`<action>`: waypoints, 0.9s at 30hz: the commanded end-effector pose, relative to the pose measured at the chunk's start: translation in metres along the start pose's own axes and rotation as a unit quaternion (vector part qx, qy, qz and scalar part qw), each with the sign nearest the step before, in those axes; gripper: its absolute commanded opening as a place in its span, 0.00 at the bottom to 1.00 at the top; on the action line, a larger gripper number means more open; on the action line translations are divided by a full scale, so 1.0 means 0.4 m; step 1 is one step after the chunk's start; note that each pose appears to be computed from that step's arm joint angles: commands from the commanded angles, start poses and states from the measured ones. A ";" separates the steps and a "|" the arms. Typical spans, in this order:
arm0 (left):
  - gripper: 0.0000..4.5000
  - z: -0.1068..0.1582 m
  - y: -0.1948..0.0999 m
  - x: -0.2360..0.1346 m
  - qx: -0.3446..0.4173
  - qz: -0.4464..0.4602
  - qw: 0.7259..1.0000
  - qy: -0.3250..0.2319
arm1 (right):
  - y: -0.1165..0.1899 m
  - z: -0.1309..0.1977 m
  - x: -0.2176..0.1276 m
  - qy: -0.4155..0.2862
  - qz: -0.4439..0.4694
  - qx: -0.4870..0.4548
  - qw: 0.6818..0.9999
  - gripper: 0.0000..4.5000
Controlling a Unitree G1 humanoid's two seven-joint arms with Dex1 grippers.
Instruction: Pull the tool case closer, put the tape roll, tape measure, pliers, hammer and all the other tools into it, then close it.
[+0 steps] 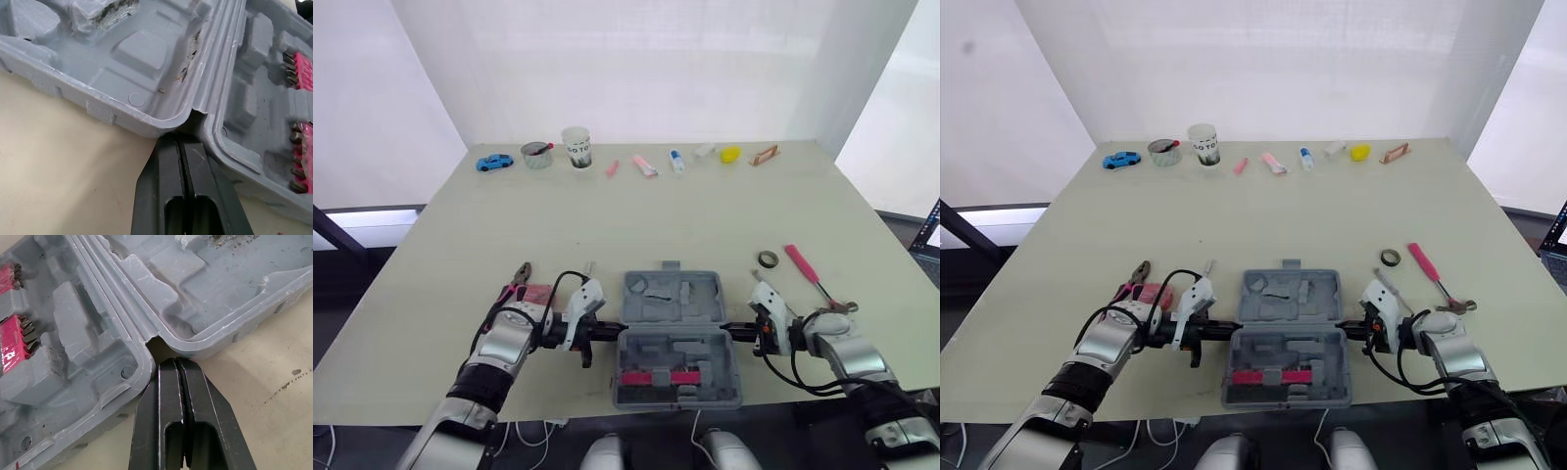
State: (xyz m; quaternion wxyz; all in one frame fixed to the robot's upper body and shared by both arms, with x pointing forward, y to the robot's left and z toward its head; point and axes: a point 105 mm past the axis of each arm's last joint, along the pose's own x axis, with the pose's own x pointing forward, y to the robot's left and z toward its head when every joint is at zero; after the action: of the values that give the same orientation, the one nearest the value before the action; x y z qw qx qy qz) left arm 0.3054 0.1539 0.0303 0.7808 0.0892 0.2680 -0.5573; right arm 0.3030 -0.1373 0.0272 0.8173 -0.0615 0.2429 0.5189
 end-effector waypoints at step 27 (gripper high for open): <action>0.00 -0.040 -0.040 -0.008 0.013 -0.021 0.999 0.023 | 0.051 0.007 0.007 -0.010 0.028 -0.006 1.000 0.00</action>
State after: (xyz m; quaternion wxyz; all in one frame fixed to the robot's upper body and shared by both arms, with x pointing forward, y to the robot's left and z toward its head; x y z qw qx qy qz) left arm 0.2930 0.1598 0.0281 0.7749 0.1075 0.2642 -0.5641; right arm 0.2893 -0.1315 0.0227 0.8108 -0.0565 0.2499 0.5263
